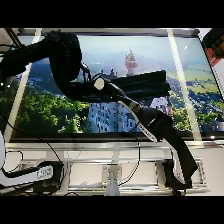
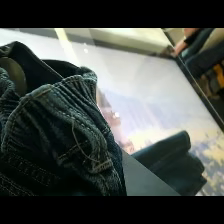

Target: Fold the clothes and pants, and hang the long-sleeved shirts on hangers.

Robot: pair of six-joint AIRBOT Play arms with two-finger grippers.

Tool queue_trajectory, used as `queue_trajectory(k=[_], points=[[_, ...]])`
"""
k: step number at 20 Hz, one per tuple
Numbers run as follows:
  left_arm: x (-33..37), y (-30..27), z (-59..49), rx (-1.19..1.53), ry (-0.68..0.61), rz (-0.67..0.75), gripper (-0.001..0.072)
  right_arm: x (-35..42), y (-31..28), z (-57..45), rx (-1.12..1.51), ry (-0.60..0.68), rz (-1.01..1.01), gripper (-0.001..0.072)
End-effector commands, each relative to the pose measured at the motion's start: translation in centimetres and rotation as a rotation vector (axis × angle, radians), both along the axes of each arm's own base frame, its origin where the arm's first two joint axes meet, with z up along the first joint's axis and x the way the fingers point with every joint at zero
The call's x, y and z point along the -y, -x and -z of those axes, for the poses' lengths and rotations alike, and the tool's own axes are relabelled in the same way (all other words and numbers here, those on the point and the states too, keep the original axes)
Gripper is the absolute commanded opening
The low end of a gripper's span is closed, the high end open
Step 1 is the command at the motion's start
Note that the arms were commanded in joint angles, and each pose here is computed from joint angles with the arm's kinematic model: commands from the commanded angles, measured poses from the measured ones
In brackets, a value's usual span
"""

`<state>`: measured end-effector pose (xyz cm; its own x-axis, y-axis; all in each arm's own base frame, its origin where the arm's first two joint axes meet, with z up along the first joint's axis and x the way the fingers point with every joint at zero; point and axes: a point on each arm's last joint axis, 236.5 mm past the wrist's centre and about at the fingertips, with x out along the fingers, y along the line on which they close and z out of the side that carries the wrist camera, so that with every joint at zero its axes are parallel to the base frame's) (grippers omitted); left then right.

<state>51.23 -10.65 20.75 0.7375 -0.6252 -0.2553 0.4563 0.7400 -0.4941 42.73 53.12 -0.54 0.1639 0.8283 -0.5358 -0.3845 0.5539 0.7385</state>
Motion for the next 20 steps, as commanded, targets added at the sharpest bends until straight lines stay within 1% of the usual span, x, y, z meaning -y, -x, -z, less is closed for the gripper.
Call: queue_trajectory(k=[1, 3, 5, 8, 11, 12, 13, 14, 15, 17, 20], points=[[2.6, 0.0, 3.4, -0.07, -0.048, 0.056, 0.0046, 6.6, -2.2, -0.5, 0.067, 0.164, -0.065, 0.0025], [3.5, 0.0, 6.4, -0.182, -0.044, 0.055, 0.0046, 12.6, -4.2, -3.4, 0.155, 0.276, -0.085, 0.0026], [5.9, 1.2, 9.6, -0.301, -0.023, 0.128, 0.0047, 17.5, -5.6, -7.8, 0.243, 0.326, -0.072, 0.0026], [10.2, 4.7, 13.0, -0.427, -0.028, 0.31, 0.0046, 23.8, -7.1, -16.0, 0.374, 0.322, 0.033, 0.0027], [14.0, 6.9, 14.7, -0.479, -0.042, 0.416, 0.0056, 28.1, -7.5, -22.6, 0.482, 0.295, 0.142, 0.0028], [15.2, 7.6, 15.2, -0.49, -0.048, 0.444, 0.0176, 29.1, -7.4, -24.0, 0.505, 0.29, 0.166, 0.0028], [16.3, 8.4, 15.5, -0.499, -0.054, 0.474, 0.0462, 30.0, -7.2, -25.2, 0.523, 0.288, 0.184, 0.0028], [17.4, 9.1, 15.7, -0.509, -0.057, 0.496, 0.0715, 30.6, -7.1, -25.8, 0.531, 0.287, 0.197, 0.0028], [18.0, 9.5, 15.6, -0.516, -0.053, 0.506, 0.0691, 31.0, -6.9, -26.1, 0.534, 0.288, 0.204, 0.0028], [18.3, 9.4, 14.8, -0.507, -0.027, 0.508, 0.0691, 31.5, -6.8, -25.9, 0.526, 0.304, 0.204, 0.0028], [14.7, 7.4, 13.1, -0.47, -0.007, 0.425, 0.0691, 31.9, -6.8, -25.1, 0.515, 0.328, 0.2, 0.0028]])
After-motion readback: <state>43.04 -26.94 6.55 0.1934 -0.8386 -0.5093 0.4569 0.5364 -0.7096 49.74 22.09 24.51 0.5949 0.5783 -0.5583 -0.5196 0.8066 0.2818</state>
